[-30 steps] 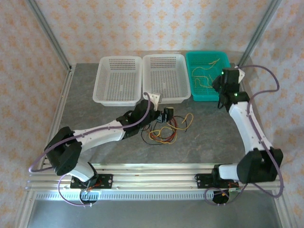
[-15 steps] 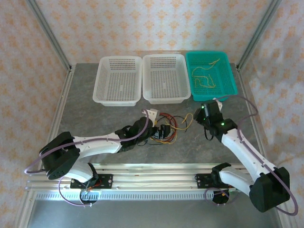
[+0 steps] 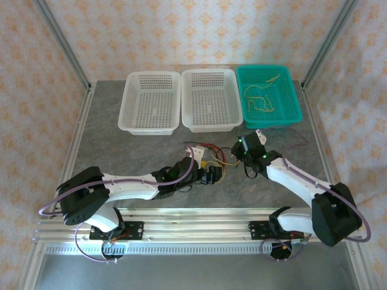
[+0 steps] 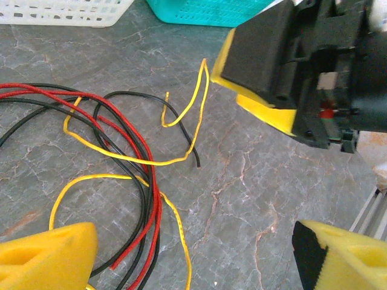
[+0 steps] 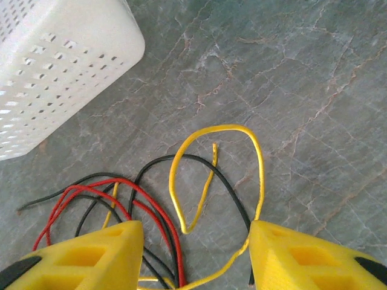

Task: Untangle the cables

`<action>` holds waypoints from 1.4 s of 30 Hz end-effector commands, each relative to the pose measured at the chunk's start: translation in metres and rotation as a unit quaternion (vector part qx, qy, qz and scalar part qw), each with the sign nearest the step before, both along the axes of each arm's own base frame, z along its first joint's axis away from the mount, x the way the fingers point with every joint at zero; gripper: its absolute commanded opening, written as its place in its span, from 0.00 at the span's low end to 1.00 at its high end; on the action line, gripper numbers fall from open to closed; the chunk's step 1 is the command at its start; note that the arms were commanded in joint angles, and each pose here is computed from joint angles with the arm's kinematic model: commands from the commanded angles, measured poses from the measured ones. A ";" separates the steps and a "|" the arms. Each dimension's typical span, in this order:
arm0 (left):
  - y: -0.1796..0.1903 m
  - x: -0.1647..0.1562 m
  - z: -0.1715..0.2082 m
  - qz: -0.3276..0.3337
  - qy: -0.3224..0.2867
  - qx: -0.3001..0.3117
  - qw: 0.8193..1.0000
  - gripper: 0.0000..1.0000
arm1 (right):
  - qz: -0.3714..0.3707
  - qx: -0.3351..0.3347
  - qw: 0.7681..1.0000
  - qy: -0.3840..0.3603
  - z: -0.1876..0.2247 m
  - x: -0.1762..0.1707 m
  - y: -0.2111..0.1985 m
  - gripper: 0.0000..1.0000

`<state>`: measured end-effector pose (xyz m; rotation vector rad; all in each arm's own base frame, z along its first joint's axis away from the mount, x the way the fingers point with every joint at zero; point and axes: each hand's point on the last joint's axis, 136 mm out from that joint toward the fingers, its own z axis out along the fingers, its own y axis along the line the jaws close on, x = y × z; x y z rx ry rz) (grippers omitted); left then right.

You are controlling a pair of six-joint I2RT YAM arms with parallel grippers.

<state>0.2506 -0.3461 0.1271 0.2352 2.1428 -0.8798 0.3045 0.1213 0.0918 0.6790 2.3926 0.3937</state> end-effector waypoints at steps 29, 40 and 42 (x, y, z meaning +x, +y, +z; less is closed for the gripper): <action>0.033 0.033 0.012 0.073 -0.006 -0.043 0.996 0.85 | -0.028 -0.046 0.998 -0.037 0.009 0.019 -0.012 0.07; 0.044 0.043 0.017 0.085 -0.012 -0.037 0.996 0.85 | 0.015 -0.076 0.987 -0.138 0.077 0.008 -0.025 0.00; 0.044 0.043 0.019 0.085 -0.014 -0.037 0.996 0.85 | 0.027 -0.080 0.984 -0.154 0.088 0.007 -0.025 0.00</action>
